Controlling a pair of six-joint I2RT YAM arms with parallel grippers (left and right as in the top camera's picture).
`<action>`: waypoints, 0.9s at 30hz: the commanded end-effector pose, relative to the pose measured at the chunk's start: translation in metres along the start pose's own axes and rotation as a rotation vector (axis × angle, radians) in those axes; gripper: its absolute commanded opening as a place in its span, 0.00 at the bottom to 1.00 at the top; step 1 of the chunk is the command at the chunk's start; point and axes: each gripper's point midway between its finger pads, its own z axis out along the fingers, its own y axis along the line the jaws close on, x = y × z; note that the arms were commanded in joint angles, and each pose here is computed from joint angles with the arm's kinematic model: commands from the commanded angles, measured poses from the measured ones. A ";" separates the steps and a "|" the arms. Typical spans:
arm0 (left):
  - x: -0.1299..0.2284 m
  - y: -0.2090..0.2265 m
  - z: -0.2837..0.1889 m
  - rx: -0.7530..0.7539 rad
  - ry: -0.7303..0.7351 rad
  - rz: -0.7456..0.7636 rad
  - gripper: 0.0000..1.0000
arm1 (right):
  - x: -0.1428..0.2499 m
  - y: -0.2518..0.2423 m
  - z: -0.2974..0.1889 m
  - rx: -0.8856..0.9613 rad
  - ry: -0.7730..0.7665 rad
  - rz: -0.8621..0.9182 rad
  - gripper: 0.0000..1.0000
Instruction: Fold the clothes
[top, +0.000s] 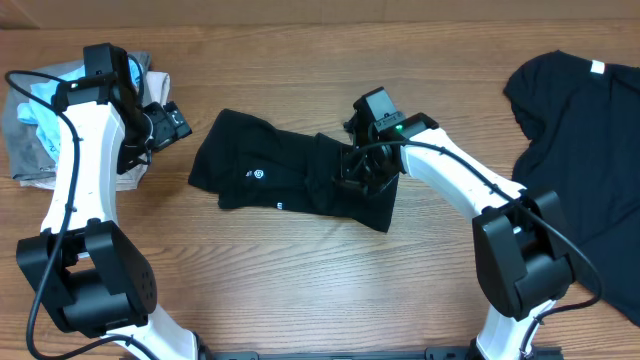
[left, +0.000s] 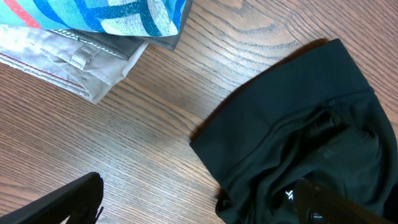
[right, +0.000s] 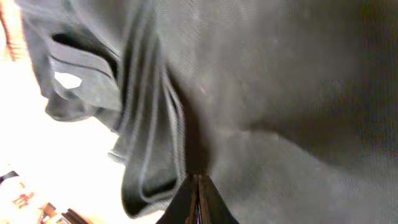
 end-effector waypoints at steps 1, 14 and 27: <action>-0.002 -0.007 -0.005 0.018 -0.013 0.011 1.00 | -0.008 0.022 -0.012 -0.046 -0.046 -0.049 0.04; -0.002 -0.007 -0.006 0.018 -0.013 0.011 1.00 | 0.017 0.020 0.058 0.098 -0.053 -0.090 0.15; -0.002 -0.007 -0.006 0.018 -0.013 0.011 1.00 | 0.023 0.038 0.071 0.010 0.016 -0.122 0.17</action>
